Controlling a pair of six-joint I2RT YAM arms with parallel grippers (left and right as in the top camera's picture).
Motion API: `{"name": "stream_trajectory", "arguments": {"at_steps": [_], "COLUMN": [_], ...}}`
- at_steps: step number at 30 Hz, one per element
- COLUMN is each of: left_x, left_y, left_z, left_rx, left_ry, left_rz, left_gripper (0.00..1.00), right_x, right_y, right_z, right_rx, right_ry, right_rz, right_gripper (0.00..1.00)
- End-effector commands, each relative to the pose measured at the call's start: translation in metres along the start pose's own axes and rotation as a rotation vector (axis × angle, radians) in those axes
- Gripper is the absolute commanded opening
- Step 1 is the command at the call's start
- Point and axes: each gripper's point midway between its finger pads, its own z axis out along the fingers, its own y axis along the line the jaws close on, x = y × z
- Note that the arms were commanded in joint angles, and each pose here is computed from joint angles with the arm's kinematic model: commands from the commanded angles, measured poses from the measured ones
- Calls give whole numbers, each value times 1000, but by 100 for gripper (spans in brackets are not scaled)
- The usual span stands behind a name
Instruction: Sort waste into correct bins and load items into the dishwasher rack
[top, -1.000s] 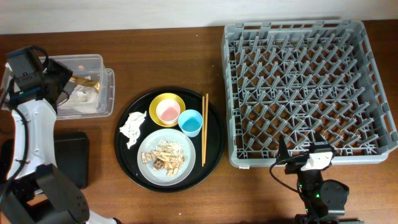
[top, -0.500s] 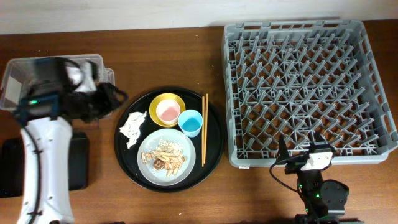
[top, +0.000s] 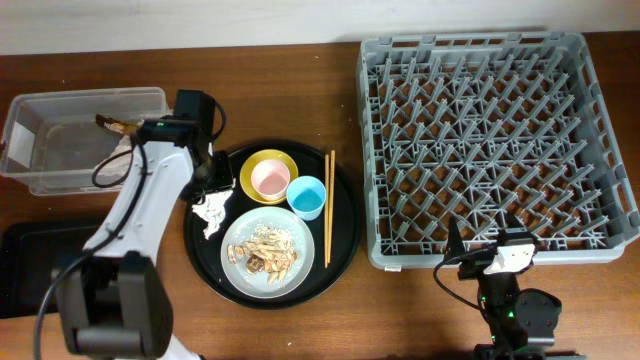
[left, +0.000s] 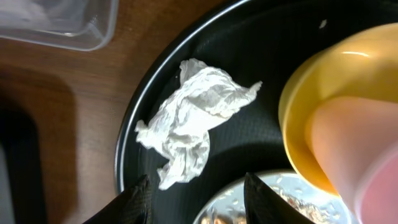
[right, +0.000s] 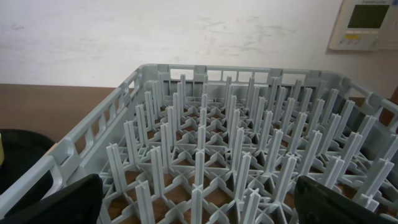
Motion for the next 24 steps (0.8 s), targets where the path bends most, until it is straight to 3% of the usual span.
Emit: {"name": "stream_trajectory", "arguments": {"at_steps": [1, 13, 15, 17, 18, 21, 24], "left_x": [2, 2, 2, 3, 2, -16, -53], "left_y": [-8, -6, -6, -9, -9, -12, -21], "left_z": [34, 100, 100, 99, 94, 58, -4], "left_rx": [5, -13, -12, 5, 23, 140, 326], "left_ry": [61, 141, 141, 149, 154, 143, 23], "left_rz": [48, 104, 103, 103, 92, 36, -16], "left_gripper": [47, 48, 38, 7, 0, 0, 0], "right_x": [2, 2, 2, 2, 2, 2, 2], "right_y": [-1, -1, -1, -1, -1, -1, -1], "right_z": [0, 0, 0, 0, 0, 0, 0], "right_rx": [4, 4, 4, 4, 4, 4, 4], "right_ry": [2, 2, 2, 2, 2, 2, 2], "right_rz": [4, 4, 4, 4, 4, 4, 4], "right_gripper": [98, 98, 98, 98, 98, 99, 98]}}
